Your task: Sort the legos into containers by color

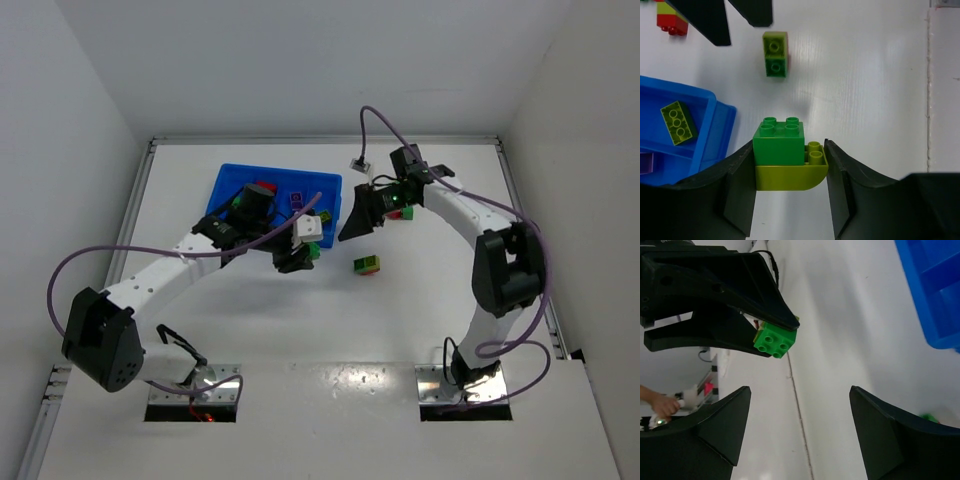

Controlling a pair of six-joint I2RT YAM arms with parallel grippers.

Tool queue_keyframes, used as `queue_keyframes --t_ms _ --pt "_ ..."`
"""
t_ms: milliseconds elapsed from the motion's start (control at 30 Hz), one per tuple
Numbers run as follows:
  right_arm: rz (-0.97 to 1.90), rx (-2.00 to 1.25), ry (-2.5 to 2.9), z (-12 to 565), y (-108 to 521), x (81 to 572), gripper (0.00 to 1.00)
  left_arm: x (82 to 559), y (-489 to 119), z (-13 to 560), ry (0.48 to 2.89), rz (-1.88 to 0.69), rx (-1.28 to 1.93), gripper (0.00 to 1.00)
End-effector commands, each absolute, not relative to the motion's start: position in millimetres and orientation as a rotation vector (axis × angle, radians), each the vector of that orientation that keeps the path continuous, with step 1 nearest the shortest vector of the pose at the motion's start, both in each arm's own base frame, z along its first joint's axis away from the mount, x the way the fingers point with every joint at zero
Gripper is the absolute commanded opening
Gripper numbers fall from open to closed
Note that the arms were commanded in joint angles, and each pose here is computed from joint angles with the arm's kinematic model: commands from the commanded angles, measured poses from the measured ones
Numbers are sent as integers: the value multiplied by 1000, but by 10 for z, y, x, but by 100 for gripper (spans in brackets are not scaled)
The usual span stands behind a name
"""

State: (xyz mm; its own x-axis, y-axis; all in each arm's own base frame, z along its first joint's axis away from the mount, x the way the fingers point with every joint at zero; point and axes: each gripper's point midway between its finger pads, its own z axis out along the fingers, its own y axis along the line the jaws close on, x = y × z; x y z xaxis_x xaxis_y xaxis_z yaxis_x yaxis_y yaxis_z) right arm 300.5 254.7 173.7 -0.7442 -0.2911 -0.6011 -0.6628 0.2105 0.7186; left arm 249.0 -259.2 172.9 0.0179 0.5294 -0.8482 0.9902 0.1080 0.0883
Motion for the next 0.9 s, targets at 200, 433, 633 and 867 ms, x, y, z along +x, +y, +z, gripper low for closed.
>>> queue_keyframes --t_ms 200,433,633,867 --pt "1684 -879 2158 1884 2894 3046 83 2751 -2674 1920 1588 -616 1411 12" --pt "1686 -889 2170 1870 3020 3148 83 2807 -2699 1934 1595 -615 1379 12" --pt "1690 -923 2153 1860 3127 3176 83 2863 -2722 1997 1588 -606 1363 12" --pt "1700 -964 2140 1847 3261 3179 83 2883 -2784 2004 1586 -619 1354 12"
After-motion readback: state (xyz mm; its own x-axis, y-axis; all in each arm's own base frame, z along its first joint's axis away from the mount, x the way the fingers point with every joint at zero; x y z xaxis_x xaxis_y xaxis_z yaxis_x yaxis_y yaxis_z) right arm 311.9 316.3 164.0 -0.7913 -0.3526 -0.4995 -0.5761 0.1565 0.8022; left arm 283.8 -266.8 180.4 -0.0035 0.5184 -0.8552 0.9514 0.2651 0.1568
